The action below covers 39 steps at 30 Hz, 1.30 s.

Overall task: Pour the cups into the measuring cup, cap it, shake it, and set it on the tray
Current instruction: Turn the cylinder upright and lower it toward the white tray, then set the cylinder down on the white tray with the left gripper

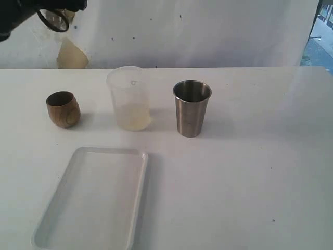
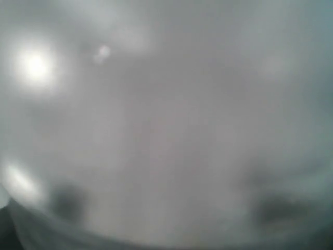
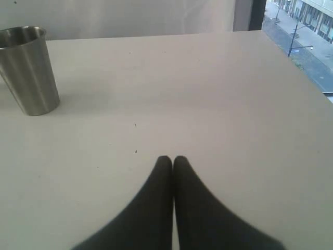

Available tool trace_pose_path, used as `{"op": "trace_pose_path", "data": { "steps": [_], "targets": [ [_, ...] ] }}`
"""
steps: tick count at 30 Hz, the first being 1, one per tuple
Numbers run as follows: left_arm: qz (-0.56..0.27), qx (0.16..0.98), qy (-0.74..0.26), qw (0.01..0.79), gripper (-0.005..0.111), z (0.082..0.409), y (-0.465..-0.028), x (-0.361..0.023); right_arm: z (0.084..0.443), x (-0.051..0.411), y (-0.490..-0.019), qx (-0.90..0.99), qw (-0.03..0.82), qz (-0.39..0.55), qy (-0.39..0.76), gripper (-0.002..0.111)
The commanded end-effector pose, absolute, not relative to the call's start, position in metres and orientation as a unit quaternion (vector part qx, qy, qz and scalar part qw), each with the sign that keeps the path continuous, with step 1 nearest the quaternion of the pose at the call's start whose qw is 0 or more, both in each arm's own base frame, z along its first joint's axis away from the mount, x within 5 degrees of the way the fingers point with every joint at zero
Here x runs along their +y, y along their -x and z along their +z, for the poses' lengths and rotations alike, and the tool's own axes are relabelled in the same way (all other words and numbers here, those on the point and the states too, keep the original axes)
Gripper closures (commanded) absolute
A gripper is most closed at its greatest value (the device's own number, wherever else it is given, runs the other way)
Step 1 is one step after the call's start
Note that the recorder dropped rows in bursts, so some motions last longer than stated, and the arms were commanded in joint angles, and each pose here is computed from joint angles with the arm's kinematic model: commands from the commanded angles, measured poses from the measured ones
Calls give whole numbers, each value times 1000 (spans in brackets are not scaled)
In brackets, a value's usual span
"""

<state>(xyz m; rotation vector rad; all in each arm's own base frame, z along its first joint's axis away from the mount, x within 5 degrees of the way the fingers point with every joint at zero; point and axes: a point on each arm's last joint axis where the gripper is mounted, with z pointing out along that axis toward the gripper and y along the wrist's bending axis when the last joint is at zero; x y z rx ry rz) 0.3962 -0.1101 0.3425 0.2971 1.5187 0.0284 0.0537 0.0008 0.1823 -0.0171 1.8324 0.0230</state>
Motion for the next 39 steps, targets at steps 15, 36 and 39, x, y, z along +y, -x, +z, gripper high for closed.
{"op": "trace_pose_path", "data": {
  "steps": [15, 36, 39],
  "targets": [
    [-136, 777, -36, 613, 107, 326, -338, -101, 182, 1, -54, 791, 611, 6, 9, 108],
    [-167, 750, -197, 609, 107, 211, -197, -129, 182, 1, -54, 791, 611, 6, 9, 108],
    [-162, 762, -199, 595, 107, 197, -198, -129, 182, 1, -54, 791, 611, 6, 9, 108]
  ]
}}
